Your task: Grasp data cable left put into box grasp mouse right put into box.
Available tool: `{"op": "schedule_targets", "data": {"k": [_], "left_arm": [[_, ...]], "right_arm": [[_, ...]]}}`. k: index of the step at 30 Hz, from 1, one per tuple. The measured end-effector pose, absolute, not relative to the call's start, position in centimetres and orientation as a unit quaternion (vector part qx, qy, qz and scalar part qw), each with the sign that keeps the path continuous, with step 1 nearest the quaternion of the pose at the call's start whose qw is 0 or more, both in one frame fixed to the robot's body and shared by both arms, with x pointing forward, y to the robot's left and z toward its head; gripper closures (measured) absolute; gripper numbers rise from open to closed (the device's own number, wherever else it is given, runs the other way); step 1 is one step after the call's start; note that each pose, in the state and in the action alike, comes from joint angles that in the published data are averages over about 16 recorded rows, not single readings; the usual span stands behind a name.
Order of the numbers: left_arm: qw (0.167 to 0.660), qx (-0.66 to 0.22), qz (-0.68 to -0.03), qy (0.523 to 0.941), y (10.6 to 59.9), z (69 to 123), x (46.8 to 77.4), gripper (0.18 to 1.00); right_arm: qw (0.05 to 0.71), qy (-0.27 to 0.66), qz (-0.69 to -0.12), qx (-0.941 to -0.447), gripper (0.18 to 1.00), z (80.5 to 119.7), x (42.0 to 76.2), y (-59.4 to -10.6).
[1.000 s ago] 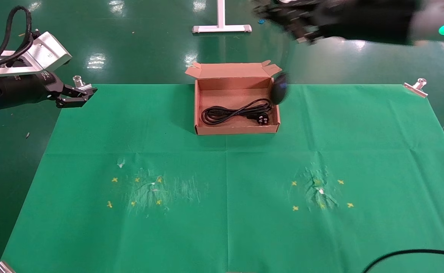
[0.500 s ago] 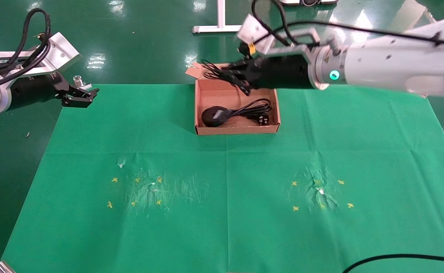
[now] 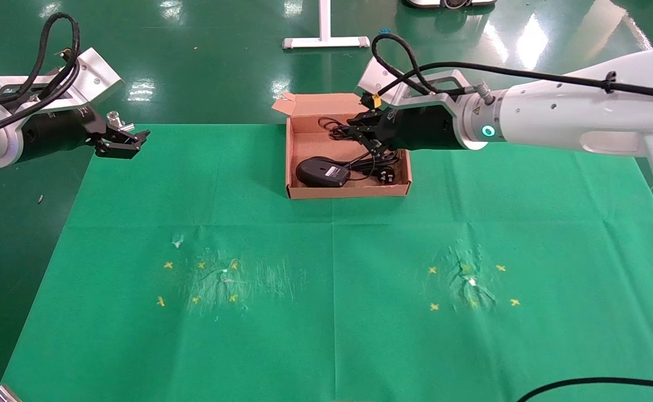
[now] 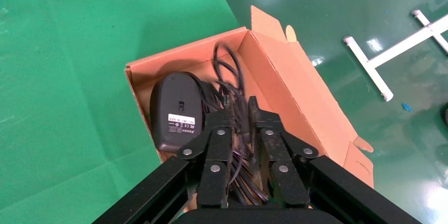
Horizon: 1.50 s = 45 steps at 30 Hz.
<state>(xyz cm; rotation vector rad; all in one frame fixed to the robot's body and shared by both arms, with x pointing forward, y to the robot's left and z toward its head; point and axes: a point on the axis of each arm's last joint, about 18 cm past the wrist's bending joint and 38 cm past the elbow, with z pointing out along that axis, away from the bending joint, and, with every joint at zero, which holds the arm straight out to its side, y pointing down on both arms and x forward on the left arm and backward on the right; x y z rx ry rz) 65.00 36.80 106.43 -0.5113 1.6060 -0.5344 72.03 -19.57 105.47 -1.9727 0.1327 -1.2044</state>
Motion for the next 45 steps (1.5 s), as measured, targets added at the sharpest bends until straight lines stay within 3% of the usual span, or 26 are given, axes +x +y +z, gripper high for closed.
{"op": "schedule_targets", "data": {"k": [10,32,45], "left_arm": [[0.632,-0.225,-0.236,0.703,36.8,106.4,65.2,0.184],[0.631,-0.224,-0.236,0.704,36.9,106.5,65.3,0.184],[0.631,-0.224,-0.236,0.704,36.9,106.5,65.3,0.184]], "right_arm": [[0.423,0.05,-0.464,-0.776,0.856,105.2,71.2,-20.2],[0.543,0.031,-0.375,-0.75,0.374,101.5,65.0,-24.5],[0.598,-0.003,-0.329,-0.731,0.212,100.2,59.6,-26.9]]}}
